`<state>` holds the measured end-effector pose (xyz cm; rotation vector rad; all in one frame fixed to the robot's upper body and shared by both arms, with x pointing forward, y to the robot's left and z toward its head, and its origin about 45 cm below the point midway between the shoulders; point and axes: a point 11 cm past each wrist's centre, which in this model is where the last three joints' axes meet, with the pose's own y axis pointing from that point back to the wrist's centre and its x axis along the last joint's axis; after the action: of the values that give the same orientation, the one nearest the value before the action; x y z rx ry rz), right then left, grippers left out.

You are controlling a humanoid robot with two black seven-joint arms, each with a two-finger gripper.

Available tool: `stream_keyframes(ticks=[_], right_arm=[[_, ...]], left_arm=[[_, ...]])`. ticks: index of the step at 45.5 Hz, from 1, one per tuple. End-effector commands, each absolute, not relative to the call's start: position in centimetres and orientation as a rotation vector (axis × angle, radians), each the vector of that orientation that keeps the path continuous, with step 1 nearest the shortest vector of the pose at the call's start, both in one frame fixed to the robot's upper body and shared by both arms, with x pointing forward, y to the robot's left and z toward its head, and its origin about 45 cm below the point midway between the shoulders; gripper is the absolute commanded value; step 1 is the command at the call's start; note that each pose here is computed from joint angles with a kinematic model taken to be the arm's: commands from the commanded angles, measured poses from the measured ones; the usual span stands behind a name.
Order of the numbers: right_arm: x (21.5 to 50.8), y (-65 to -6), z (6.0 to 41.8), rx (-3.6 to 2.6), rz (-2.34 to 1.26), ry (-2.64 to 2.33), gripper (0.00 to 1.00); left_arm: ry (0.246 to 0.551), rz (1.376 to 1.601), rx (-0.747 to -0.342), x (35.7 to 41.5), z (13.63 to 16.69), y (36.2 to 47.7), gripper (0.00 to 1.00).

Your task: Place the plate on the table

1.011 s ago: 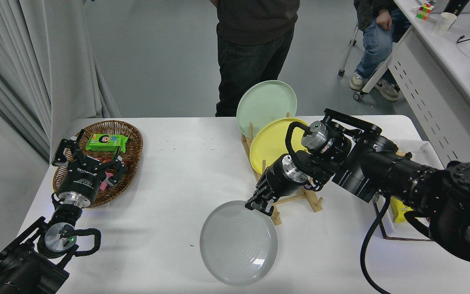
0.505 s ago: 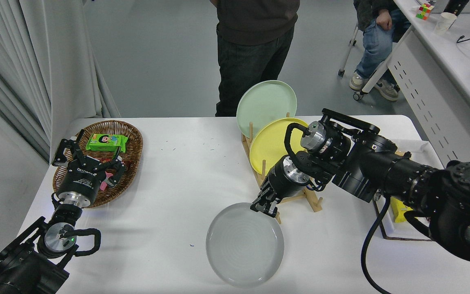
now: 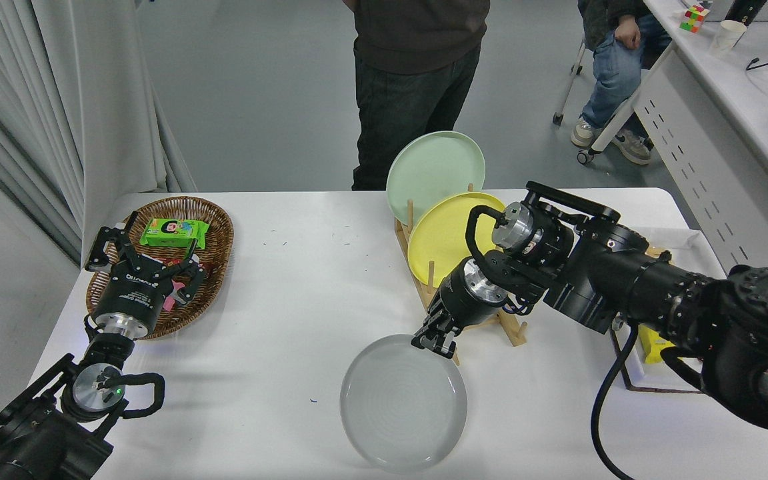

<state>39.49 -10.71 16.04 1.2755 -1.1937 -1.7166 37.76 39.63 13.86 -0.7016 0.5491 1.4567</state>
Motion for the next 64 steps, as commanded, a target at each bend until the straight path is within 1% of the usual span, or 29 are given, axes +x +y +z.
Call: stream_keyframes(ticks=[1,23,64], right_arm=[[39.11,-11.12,15.18,1.264,-1.709,-1.193,0.00],[39.40,-10.92,15.02,1.392,-1.652,-1.120,0.00],[39.83,-11.36,14.83,1.439,-1.653,-1.103,0.00]], left_arm=[[0.549,1.457,-0.702,37.76,13.87,39.64,0.98],[0.549,1.457,-0.701,37.76,13.86,39.63,0.98],[0.549,1.457,-0.702,37.76,13.87,39.64,0.98]])
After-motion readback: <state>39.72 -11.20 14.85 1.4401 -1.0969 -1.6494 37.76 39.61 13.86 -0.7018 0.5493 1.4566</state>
